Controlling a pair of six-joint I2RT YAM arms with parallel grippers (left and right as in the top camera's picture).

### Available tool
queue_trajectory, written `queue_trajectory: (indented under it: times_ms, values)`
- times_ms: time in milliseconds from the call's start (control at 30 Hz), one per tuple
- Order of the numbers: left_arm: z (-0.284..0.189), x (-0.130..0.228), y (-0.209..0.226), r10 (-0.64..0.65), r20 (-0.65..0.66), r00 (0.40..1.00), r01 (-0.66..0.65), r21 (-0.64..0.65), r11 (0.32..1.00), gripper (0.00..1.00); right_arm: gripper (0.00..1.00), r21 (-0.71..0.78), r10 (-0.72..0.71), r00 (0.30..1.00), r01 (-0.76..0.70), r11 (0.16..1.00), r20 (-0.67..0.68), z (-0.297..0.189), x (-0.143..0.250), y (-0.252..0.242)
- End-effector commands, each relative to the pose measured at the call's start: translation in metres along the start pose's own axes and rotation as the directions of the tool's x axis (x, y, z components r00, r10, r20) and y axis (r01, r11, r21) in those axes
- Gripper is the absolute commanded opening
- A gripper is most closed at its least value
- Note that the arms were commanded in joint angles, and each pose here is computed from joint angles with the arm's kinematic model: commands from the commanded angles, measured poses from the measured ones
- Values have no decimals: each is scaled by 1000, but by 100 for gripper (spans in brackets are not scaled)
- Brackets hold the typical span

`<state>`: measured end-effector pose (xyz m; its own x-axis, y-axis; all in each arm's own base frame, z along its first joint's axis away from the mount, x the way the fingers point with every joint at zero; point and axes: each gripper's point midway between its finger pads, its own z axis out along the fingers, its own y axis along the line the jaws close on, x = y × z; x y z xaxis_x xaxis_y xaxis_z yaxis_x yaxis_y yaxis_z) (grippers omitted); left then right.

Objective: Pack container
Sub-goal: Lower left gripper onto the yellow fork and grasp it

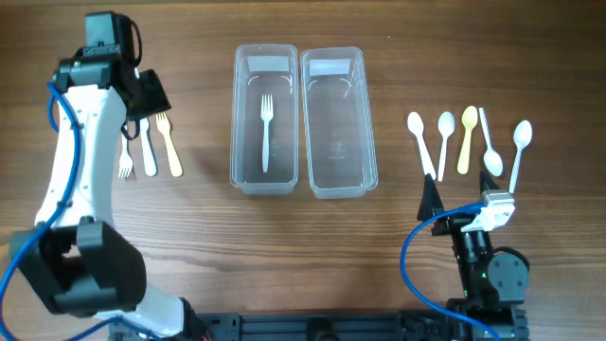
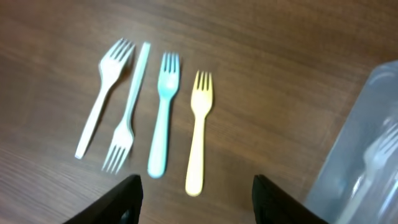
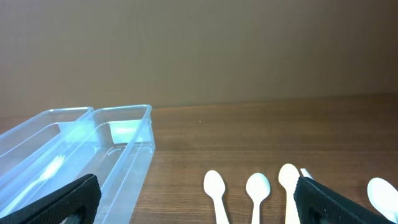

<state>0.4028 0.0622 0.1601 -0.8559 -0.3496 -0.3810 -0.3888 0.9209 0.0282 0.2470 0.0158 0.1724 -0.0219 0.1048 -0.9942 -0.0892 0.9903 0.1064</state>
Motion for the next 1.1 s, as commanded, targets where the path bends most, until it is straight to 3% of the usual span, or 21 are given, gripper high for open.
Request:
queue_trajectory:
  times_ms: [0, 133, 267, 500, 767, 867, 1067]
  values:
    - [36, 15, -9, 50, -64, 997, -48, 36, 998, 56, 100, -15, 12, 1000, -12, 1000, 11, 0, -2, 3]
    - [68, 27, -12, 56, -124, 991, -52, 37, 998, 43, 100, -15, 12, 1000, -12, 1000, 11, 0, -2, 3]
    - [98, 37, -16, 62, -181, 982, -56, 36, 998, 44, 100, -15, 13, 1000, -12, 1000, 11, 0, -2, 3]
    - [135, 46, -13, 50, -229, 972, -47, 20, 999, 56, 100, -15, 13, 1000, -12, 1000, 11, 0, -2, 3]
    - [146, 28, 7, -61, -209, 976, 90, 132, 987, 71, 100, -15, 13, 1000, -13, 1000, 11, 0, -2, 3]
    - [148, 39, 1, 2, -235, 972, 49, 211, 976, 74, 100, -15, 13, 1000, -12, 1000, 11, 0, -2, 3]
    - [149, 48, -8, 26, -251, 968, 31, 220, 975, 73, 100, -15, 13, 1000, -12, 1000, 11, 0, -2, 3]
